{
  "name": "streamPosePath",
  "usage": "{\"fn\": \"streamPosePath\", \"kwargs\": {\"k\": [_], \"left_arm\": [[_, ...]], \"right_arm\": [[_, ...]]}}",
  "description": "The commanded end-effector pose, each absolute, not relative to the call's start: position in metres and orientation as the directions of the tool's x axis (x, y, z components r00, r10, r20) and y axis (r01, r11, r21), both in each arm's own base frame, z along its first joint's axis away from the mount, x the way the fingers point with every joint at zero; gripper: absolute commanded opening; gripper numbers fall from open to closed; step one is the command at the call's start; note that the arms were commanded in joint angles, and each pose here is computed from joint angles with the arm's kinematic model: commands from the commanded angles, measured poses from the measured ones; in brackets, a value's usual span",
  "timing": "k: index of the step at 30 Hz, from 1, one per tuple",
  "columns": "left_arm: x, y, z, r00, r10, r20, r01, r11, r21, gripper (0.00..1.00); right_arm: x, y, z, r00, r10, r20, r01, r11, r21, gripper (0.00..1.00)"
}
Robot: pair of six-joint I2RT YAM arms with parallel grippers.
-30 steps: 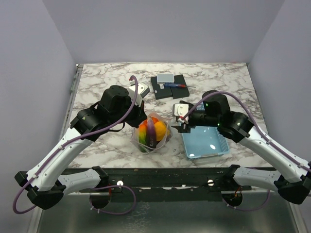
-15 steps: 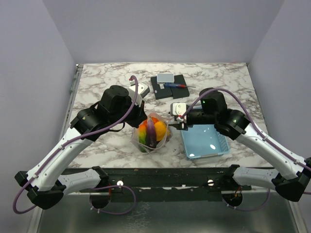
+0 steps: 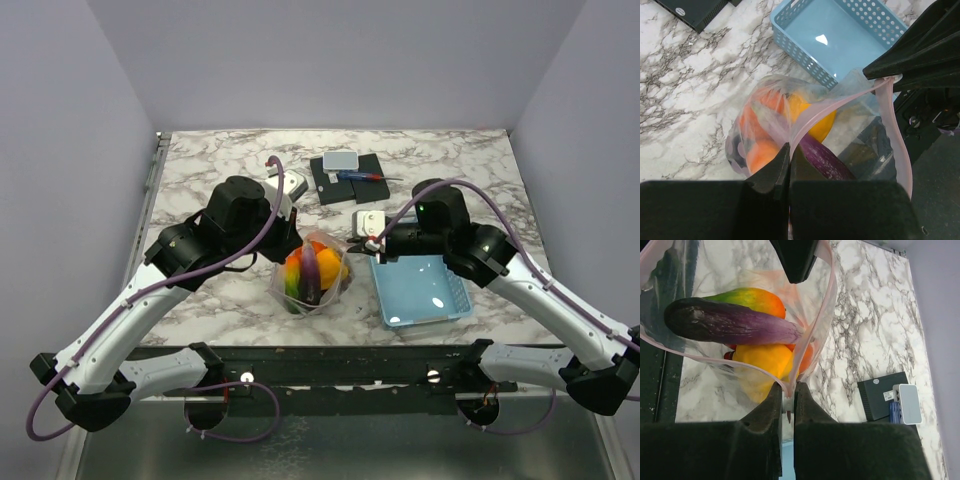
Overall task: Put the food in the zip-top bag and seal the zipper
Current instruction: Adjust the zipper food storage bag at the center of the board.
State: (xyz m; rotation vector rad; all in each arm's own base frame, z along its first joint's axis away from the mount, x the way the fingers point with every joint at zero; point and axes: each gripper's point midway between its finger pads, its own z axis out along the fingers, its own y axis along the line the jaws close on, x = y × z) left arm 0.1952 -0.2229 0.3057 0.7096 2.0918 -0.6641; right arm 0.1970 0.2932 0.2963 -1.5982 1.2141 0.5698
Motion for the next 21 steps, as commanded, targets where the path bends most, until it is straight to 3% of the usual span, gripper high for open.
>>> {"fn": "streamPosePath", "kwargs": {"k": [1,11,21], "left_arm": [[0.19,-0.217,0.311,-0.509,0.234,-0.828,0.676,0.705,-0.215,0.0],[0.185,-0.207,0.322,-0.47,0.235,-0.851,0.683,0.707,-0.182,0.0],[0.183,-0.197,0.338,-0.402,0.214,-0.891,0.693,0.707,-0.143,0.08]], "right_arm": [[0.184,0.294,0.321,0.38,-0.371,-0.847,-0.914,-0.007,-0.407,0.0],[0.174,0.296,0.358,0.228,-0.375,-0.898,-0.967,0.023,-0.255,0.01],[0.157,0.289,0.339,0.089,-0.431,-0.898,-0.993,0.028,-0.112,0.0]]}}
